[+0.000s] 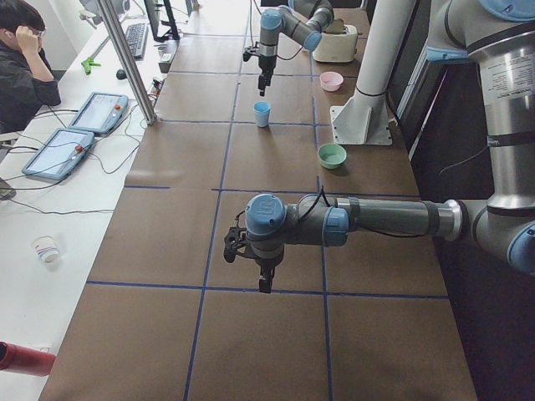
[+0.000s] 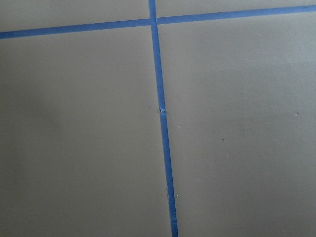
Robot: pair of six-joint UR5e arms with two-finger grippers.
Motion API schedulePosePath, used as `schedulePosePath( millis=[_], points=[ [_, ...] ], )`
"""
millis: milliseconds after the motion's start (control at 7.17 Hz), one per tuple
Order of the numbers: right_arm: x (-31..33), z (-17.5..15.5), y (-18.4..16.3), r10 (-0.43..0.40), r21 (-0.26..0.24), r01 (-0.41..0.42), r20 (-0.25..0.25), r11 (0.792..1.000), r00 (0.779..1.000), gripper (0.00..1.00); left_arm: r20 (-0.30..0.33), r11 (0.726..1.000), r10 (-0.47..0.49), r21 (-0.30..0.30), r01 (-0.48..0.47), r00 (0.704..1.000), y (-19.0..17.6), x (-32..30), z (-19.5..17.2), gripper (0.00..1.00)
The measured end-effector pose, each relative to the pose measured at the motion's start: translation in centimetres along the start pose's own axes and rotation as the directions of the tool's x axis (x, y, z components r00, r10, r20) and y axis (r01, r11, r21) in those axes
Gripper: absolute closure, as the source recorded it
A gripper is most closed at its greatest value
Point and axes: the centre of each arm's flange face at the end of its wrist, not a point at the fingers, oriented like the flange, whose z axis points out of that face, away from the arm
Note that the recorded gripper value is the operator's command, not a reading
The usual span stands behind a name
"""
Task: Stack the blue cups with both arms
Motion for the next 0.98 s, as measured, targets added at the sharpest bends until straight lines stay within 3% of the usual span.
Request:
schedulePosePath(
  millis=[419, 698, 977],
  points=[
    [13.4, -2.7, -13.0, -0.183, -0.062, 0.181, -0.029, 0.982, 0.983, 0.01, 0.010, 1.000, 0.003, -0.007, -0.003, 1.000, -0.5, -0.3, 0.3, 0.00],
    [28.5, -5.0, -20.2, -0.338, -0.091, 0.333, -0.048, 0.938, 0.940, 0.01, 0.009, 1.000, 0.003, -0.005, -0.003, 1.000, -0.9, -0.2, 0.2, 0.00],
    [44.3, -6.4, -22.0, -0.454, -0.128, 0.444, -0.068, 0.887, 0.888, 0.01, 0.008, 1.000, -0.003, -0.007, 0.003, 1.000, -1.1, -0.2, 0.2, 0.00]
  ],
)
